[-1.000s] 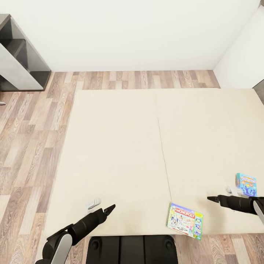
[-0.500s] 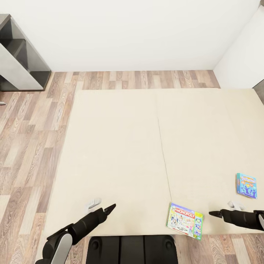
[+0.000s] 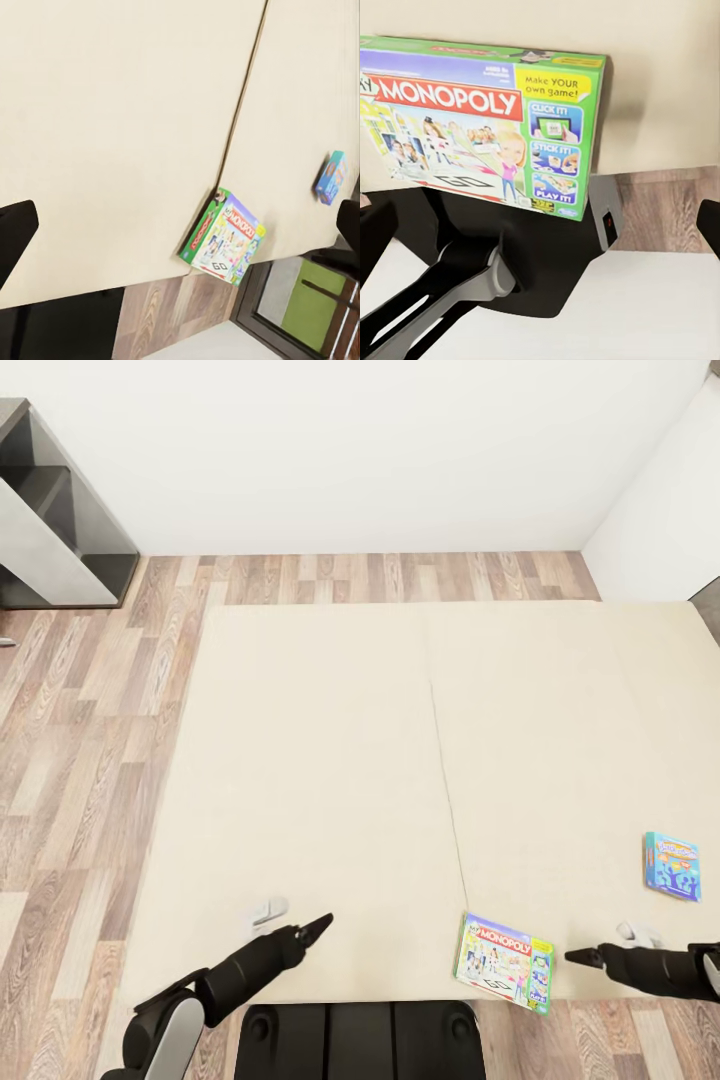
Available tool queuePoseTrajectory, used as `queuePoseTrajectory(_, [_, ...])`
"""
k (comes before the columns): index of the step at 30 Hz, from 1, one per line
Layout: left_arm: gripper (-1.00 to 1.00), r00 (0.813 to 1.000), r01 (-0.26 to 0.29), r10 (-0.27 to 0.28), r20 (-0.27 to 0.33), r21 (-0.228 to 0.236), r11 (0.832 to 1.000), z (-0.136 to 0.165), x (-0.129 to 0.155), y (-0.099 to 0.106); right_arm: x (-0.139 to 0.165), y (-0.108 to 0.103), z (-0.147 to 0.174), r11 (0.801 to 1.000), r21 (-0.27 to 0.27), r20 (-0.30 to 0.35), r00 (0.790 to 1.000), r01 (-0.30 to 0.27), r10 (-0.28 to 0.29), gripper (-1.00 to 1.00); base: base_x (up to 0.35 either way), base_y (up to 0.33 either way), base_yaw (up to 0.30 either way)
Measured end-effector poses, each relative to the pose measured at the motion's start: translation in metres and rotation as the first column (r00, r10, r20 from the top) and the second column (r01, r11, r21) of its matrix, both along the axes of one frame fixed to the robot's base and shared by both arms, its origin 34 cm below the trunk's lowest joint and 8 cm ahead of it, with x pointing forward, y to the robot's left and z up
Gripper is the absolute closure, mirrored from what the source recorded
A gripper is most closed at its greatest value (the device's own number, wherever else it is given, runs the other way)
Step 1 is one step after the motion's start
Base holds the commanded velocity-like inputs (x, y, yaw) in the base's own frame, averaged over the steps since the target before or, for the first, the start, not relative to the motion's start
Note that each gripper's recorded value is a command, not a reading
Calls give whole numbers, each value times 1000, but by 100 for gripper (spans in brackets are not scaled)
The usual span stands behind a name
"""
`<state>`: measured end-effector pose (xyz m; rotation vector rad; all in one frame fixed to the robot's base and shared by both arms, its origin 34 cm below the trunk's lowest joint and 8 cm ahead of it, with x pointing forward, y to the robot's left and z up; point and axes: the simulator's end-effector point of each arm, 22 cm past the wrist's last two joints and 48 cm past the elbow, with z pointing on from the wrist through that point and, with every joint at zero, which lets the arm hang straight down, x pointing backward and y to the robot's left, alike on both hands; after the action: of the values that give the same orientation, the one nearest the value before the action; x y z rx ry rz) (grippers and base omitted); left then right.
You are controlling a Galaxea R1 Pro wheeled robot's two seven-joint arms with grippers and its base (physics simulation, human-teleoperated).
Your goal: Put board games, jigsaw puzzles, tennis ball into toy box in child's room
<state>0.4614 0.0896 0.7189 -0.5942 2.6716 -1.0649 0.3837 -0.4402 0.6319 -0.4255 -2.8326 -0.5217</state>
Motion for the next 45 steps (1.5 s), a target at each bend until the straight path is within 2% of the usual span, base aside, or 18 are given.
queuePoseTrajectory(24, [-100,1000,7,-6,14,-28,1000,7,1,-7,-3,6,-2,1000,8,-14,1000,8,-8,-100,0,0,0])
queuePoseTrajectory(35, [-100,1000,2,-1,13,-34,999,8,2,-7,-4,0,-8,999,-34,-20,1000,2,-2,-100,0,0,0])
queuePoseTrajectory(45, [-100,1000,0,0,13,-35,999,8,2,-7,-10,5,-18,997,-70,-33,999,-6,3,-100,0,0,0])
